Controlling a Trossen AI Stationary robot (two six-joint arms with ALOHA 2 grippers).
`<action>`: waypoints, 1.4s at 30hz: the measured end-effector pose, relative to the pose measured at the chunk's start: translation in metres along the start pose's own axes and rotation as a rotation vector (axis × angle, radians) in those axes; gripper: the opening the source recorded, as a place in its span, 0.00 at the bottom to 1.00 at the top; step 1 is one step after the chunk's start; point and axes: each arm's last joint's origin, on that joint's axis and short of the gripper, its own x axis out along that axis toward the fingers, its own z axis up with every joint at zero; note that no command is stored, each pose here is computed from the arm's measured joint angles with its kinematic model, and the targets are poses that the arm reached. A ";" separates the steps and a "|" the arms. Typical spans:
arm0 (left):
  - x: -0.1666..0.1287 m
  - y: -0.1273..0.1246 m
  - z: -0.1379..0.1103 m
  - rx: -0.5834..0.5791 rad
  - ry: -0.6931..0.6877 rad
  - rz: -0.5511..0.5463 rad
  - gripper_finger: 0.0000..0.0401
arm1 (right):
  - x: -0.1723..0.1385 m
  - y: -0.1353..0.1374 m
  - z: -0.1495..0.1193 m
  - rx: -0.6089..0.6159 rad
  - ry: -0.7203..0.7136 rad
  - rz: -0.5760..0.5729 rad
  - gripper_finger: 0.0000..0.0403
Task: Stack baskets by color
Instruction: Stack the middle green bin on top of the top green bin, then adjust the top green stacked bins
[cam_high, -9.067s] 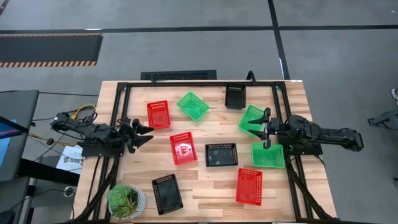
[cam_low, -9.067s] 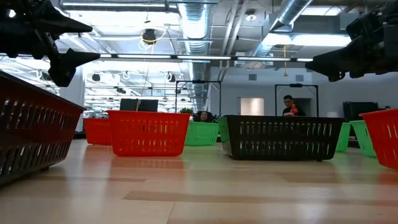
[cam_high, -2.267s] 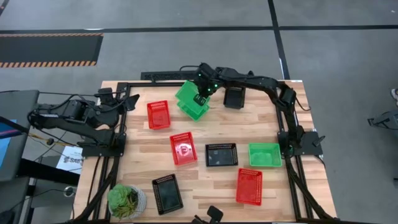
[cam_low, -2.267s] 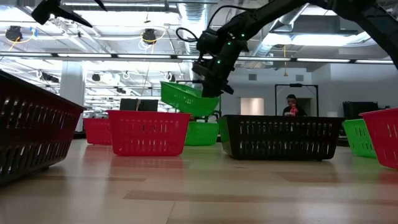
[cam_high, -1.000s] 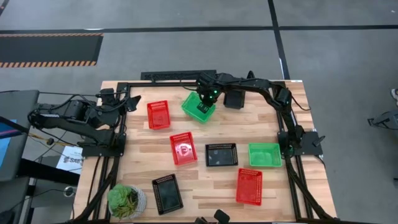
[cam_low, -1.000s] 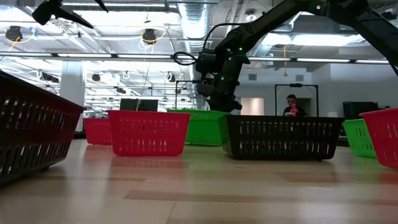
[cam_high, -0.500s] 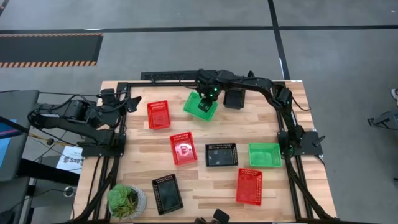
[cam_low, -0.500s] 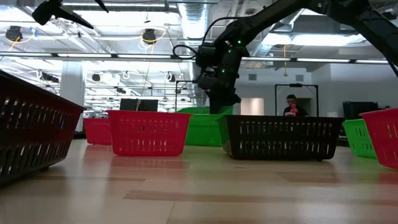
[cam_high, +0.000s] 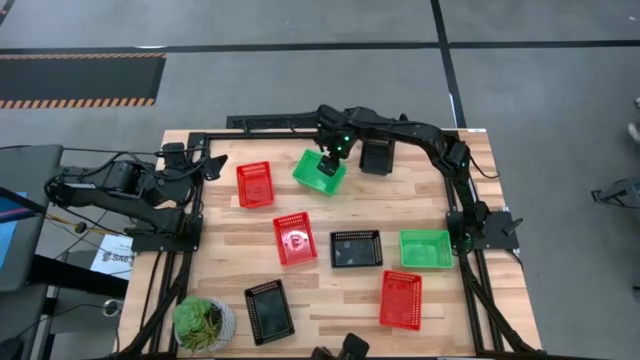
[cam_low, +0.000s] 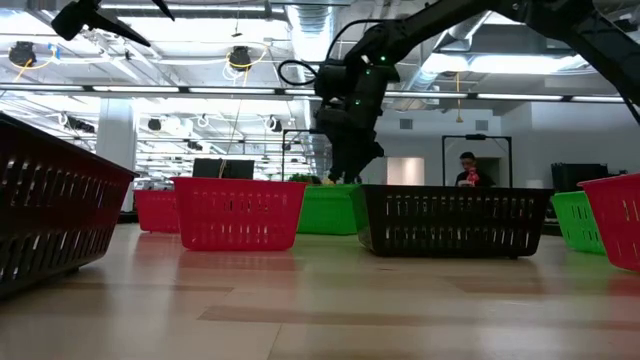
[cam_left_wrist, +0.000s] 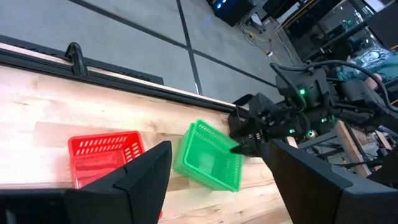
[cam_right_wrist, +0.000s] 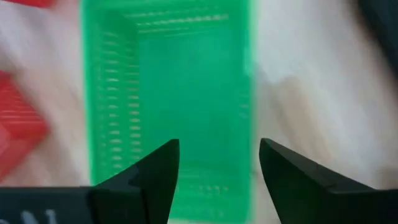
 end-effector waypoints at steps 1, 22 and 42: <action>0.000 0.000 0.000 0.000 0.000 0.000 0.64 | -0.001 -0.001 0.000 -0.003 0.007 -0.040 0.61; 0.000 0.000 0.000 0.000 0.005 0.000 0.64 | 0.007 -0.002 -0.002 -0.091 0.016 -0.115 0.60; 0.000 0.000 0.000 -0.006 0.004 0.000 0.64 | 0.039 -0.010 -0.022 0.031 0.050 -0.113 0.40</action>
